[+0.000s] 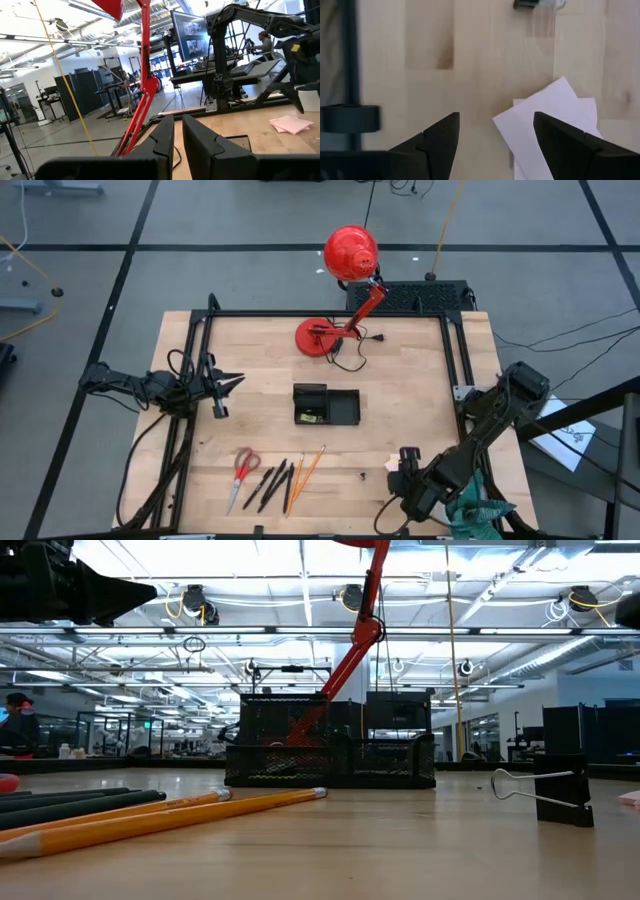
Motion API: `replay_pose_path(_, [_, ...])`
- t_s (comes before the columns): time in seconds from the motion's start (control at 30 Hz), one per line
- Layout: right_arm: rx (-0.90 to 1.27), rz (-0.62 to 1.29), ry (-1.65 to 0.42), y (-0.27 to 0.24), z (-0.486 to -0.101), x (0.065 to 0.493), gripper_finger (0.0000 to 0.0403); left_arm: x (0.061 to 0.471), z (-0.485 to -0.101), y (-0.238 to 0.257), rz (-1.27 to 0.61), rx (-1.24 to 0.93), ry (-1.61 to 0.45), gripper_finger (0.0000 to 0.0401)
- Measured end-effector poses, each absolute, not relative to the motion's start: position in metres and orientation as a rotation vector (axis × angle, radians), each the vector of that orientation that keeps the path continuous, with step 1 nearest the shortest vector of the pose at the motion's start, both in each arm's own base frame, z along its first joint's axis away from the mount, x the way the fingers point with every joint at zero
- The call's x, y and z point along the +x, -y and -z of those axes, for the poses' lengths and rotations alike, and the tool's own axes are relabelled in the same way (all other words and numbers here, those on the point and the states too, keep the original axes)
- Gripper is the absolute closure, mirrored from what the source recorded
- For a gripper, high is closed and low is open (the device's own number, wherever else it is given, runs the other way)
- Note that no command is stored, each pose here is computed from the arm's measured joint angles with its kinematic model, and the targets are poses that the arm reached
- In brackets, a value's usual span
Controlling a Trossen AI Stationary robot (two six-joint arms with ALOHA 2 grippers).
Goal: Pick and place office supplies into organizer
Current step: Put the sticky note into the desk organizer
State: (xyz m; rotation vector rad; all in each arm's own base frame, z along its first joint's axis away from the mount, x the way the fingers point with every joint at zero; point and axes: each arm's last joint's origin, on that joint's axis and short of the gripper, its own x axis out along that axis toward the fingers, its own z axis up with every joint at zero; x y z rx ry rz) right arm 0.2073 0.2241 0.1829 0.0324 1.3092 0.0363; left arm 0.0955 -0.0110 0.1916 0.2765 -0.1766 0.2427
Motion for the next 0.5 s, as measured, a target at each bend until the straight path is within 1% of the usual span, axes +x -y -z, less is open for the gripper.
replay_pose_path(0.13, [0.002, 0.011, -1.333, -0.224, -0.174, 0.207, 0.0164, 0.096, -0.191, 0.011, -0.242, 0.279, 0.169, 0.0354])
replay_pose_path(0.33, [-0.044, 0.015, -1.419, -0.228, -0.16, 0.202, 0.0165, 0.096, -0.19, 0.011, -0.241, 0.281, 0.164, 0.0354])
replay_pose_path(0.5, [-0.13, 0.1, -1.498, -0.223, -0.149, 0.196, 0.0165, 0.096, -0.19, 0.011, -0.241, 0.282, 0.164, 0.0354])
